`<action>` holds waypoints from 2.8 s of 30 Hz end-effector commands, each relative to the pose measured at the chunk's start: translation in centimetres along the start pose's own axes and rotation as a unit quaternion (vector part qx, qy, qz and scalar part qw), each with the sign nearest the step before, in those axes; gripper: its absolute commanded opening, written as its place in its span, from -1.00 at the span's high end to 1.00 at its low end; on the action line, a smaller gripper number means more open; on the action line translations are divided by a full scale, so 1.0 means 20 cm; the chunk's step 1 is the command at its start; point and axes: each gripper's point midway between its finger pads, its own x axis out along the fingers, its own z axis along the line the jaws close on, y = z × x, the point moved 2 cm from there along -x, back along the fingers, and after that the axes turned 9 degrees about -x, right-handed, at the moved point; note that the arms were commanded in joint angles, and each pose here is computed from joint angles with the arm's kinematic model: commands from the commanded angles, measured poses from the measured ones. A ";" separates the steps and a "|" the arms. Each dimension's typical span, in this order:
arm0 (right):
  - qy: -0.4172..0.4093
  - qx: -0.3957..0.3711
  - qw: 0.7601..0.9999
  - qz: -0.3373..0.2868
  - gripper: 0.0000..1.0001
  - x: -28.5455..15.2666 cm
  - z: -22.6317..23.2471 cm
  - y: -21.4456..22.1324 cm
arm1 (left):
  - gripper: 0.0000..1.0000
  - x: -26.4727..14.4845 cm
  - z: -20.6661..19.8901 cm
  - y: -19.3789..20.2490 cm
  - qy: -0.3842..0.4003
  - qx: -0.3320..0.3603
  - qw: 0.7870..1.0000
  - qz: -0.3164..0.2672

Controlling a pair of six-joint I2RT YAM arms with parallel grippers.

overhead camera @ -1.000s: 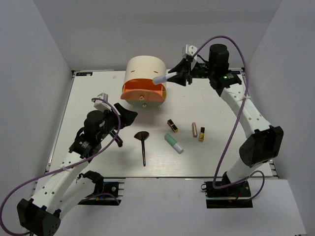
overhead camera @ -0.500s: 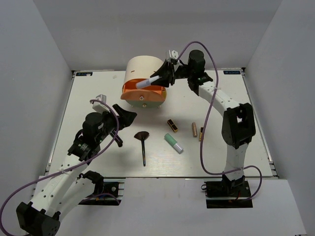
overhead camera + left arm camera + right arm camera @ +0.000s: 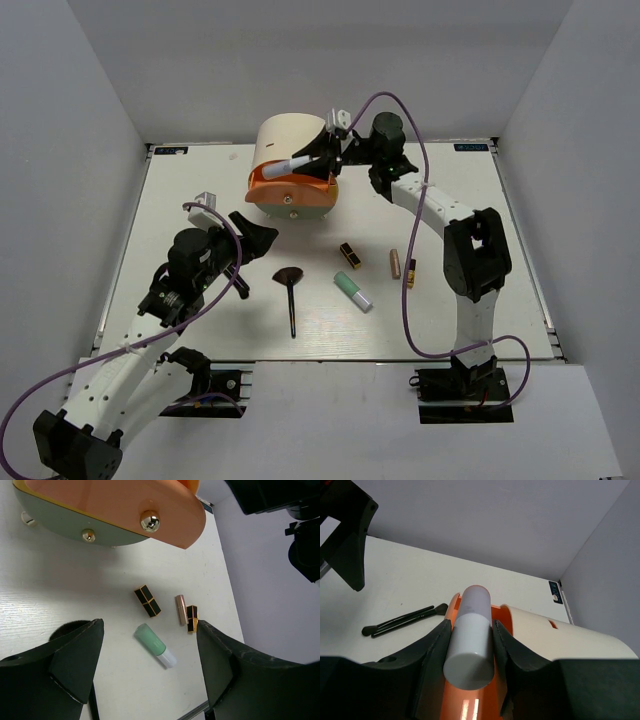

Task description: Organize the makeup

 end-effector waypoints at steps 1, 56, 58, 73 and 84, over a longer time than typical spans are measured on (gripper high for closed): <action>0.030 -0.041 0.999 -0.006 1.00 0.03 -0.05 0.00 | -0.69 0.01 -0.01 0.01 0.010 -0.001 1.000 0.001; 0.376 0.080 0.899 0.211 1.00 -0.77 -0.09 -0.05 | -0.58 0.35 -0.33 0.62 0.025 0.085 0.964 0.252; 0.372 0.095 0.895 0.226 1.00 -0.83 0.01 -0.03 | -0.58 0.37 -0.33 0.68 0.001 0.095 0.961 0.261; 0.470 0.210 0.814 0.268 0.71 -1.26 0.38 0.13 | -0.51 0.48 -0.21 1.04 -0.299 0.073 0.914 0.265; 0.491 0.200 0.806 0.262 0.71 -1.32 0.46 0.12 | -0.54 0.59 -0.19 1.13 -0.333 0.000 0.916 0.222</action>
